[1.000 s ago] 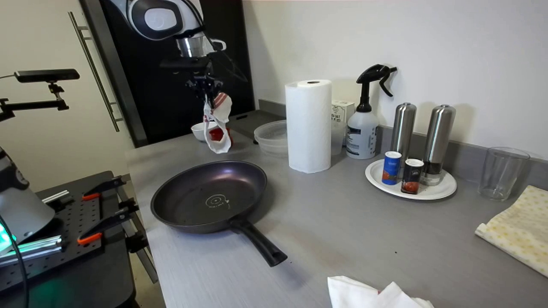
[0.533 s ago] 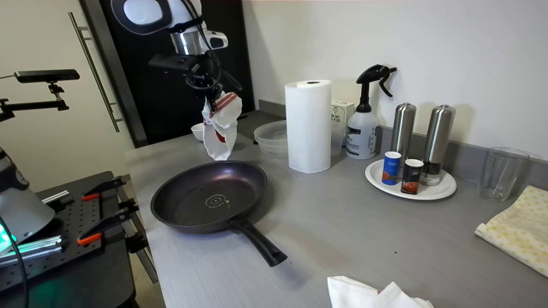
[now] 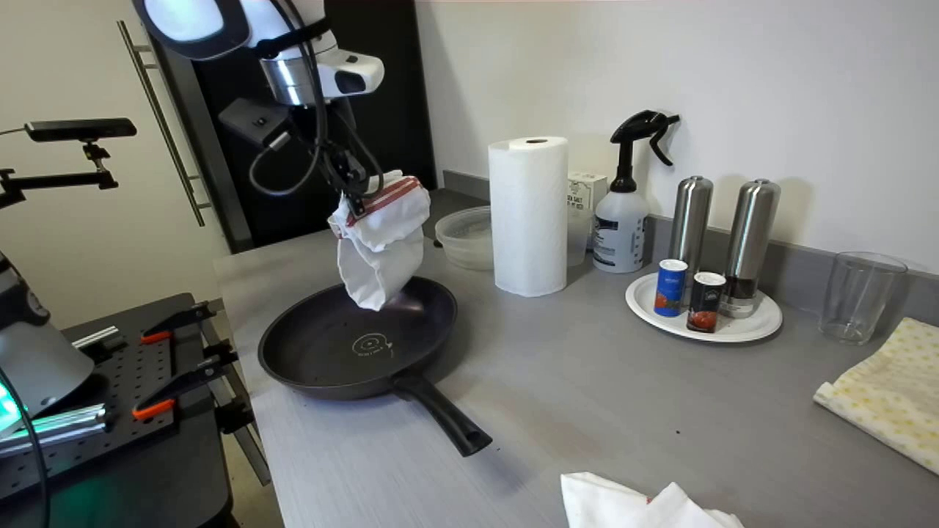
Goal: Use the tea towel to wipe the pan
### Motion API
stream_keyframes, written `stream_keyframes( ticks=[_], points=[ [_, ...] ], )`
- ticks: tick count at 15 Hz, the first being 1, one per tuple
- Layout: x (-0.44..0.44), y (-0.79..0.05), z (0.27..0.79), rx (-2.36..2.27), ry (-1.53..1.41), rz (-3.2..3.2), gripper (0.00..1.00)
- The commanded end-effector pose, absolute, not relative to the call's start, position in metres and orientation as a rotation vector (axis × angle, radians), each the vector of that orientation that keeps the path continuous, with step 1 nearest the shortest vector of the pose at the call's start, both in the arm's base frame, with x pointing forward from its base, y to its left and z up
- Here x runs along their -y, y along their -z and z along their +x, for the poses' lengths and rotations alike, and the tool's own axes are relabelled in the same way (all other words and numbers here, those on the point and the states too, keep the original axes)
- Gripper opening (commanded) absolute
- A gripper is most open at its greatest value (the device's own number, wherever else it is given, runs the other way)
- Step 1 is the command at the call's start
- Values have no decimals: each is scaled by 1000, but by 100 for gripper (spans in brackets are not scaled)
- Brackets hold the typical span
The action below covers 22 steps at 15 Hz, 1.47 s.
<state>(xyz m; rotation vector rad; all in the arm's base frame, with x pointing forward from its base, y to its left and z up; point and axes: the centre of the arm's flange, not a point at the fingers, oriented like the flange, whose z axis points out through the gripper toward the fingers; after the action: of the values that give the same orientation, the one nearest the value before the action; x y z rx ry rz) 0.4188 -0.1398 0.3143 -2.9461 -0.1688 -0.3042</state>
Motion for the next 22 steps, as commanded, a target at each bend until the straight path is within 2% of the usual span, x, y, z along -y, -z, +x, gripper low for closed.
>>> stream_keyframes(
  ticks=[1, 11, 22],
  points=[
    [163, -314, 388, -1, 315, -2951, 3],
    [188, -268, 371, -272, 149, -3022, 3],
    [173, -211, 419, -209, 9, -3036, 3]
  ],
)
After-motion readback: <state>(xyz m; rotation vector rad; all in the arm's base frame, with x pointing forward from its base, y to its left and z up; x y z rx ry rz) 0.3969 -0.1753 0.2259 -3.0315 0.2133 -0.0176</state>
